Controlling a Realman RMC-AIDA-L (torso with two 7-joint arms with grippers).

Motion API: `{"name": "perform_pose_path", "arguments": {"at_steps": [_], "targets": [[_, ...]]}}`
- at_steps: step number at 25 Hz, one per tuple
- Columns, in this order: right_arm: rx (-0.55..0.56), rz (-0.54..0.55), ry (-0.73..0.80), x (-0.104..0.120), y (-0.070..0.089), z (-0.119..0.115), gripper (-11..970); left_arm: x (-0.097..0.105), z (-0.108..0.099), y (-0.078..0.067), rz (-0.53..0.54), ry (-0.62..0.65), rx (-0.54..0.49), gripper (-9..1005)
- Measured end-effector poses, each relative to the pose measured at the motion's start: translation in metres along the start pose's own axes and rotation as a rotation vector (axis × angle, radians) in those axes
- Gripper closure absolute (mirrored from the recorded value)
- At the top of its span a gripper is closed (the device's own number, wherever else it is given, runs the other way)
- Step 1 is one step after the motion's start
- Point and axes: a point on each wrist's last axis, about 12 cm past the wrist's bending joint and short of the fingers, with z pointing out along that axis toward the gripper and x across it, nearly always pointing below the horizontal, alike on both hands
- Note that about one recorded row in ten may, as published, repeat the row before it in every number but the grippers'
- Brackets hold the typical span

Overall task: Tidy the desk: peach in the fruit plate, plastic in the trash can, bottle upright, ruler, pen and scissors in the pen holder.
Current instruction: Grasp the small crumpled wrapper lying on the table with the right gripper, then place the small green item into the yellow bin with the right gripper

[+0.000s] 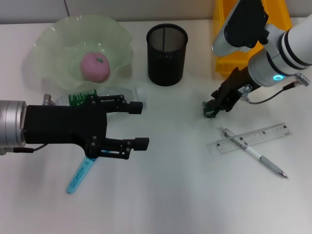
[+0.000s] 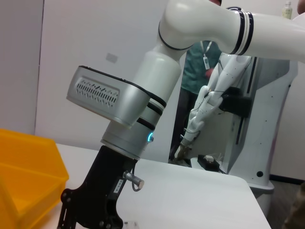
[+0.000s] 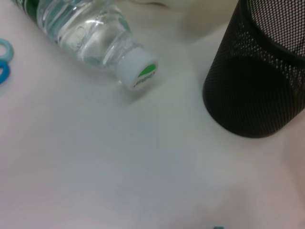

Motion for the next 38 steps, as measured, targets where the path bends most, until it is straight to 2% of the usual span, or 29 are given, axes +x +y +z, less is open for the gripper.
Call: {"name": "perform_pose_path", "arguments": {"at_steps": [12, 18, 27, 32, 38], "targets": [[0.007, -0.005, -0.004, -0.001, 0.000, -0.001, 902, -0.001, -0.003, 0.001, -0.001, -0.013, -0.021, 201], [0.012, -0.007, -0.014, -0.002, -0.001, -0.003, 960, -0.001, -0.003, 0.001, -0.002, -0.014, -0.021, 201], [0.064, 0.026, -0.124, 0.002, 0.000, -0.030, 944, -0.001, -0.007, 0.002, 0.002, -0.028, -0.043, 201], [0.032, 0.071, -0.290, 0.012, 0.015, -0.058, 934, 0.000, -0.008, 0.001, 0.010, -0.040, -0.050, 201], [0.043, 0.100, -0.386, 0.023, 0.022, -0.072, 923, 0.001, -0.008, 0.001, 0.025, -0.041, -0.051, 202]]}}
